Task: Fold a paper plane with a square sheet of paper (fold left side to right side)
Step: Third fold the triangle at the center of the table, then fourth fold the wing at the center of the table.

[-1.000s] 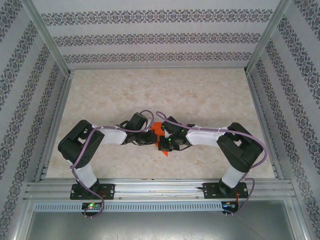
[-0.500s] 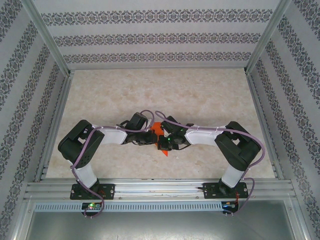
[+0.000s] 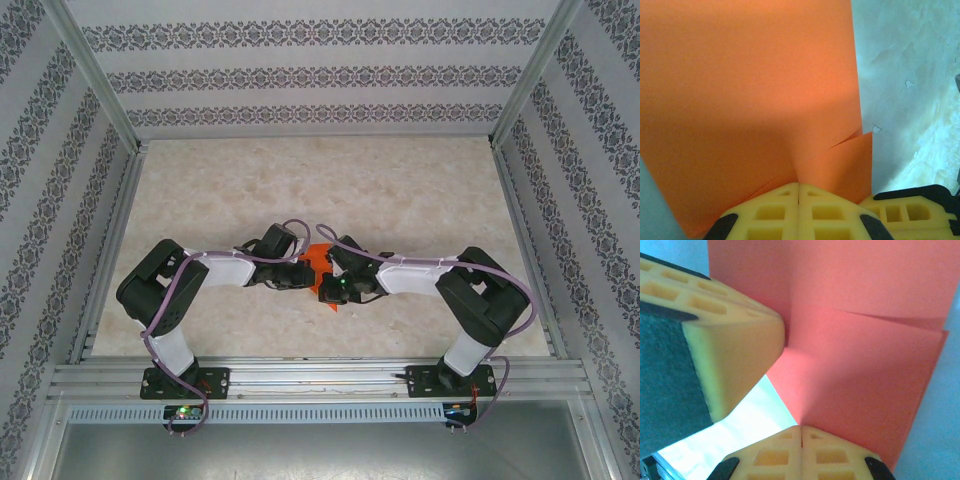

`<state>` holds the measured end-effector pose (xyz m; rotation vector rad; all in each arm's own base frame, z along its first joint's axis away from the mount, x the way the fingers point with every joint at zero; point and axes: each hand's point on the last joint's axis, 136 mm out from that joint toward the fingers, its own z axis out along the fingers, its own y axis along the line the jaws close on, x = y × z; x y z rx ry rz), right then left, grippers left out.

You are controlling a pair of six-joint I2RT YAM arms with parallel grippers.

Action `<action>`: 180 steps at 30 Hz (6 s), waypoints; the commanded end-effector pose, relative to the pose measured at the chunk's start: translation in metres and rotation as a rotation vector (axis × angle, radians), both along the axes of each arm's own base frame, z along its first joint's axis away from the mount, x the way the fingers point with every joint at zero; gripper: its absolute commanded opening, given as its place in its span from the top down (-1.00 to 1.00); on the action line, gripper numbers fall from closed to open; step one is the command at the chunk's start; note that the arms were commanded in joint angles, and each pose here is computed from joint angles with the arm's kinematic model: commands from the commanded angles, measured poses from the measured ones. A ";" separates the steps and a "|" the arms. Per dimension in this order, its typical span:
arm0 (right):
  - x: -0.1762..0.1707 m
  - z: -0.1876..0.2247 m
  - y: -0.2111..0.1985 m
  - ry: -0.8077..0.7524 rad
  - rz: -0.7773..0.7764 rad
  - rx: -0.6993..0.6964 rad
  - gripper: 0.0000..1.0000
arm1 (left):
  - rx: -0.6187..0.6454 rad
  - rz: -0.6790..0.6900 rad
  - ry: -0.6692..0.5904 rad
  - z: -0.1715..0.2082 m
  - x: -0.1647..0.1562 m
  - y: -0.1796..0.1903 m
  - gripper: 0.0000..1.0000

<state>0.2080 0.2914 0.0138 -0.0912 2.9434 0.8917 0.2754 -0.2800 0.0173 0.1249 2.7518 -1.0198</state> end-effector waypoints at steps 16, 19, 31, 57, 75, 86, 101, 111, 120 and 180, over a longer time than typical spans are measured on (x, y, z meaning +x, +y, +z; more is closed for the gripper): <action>-0.046 -0.026 -0.060 0.135 -0.063 -0.156 1.00 | 0.208 0.006 0.079 -0.041 -0.018 0.033 1.00; -0.052 -0.027 -0.067 0.144 -0.069 -0.159 1.00 | 0.206 0.005 0.078 -0.041 -0.018 0.032 1.00; -0.037 0.017 -0.084 0.046 -0.068 -0.072 0.95 | 0.034 0.013 0.014 -0.002 0.001 0.002 0.84; 0.067 0.032 -0.012 -0.296 0.251 0.221 0.09 | 0.004 0.432 -0.208 0.058 0.020 0.112 -0.09; 0.067 0.059 -0.026 -0.382 0.189 0.271 1.00 | -0.182 0.414 -0.173 0.068 0.044 0.090 -0.17; 0.067 0.065 -0.028 -0.388 0.155 0.317 1.00 | -0.279 0.320 -0.102 0.066 0.064 0.056 -0.01; 0.069 0.067 -0.040 -0.400 0.111 0.254 0.56 | -0.316 0.283 -0.061 0.055 0.079 0.029 0.46; 0.051 0.086 -0.079 -0.509 0.069 -0.110 0.25 | -0.348 0.308 -0.034 0.070 0.077 0.023 0.52; 0.019 0.070 -0.050 -0.616 0.183 -0.371 -0.08 | -0.378 0.303 -0.041 0.083 0.079 0.016 0.64; 0.016 0.022 -0.010 -0.483 0.269 -0.248 1.00 | -0.237 0.466 -0.114 0.098 0.043 0.133 0.28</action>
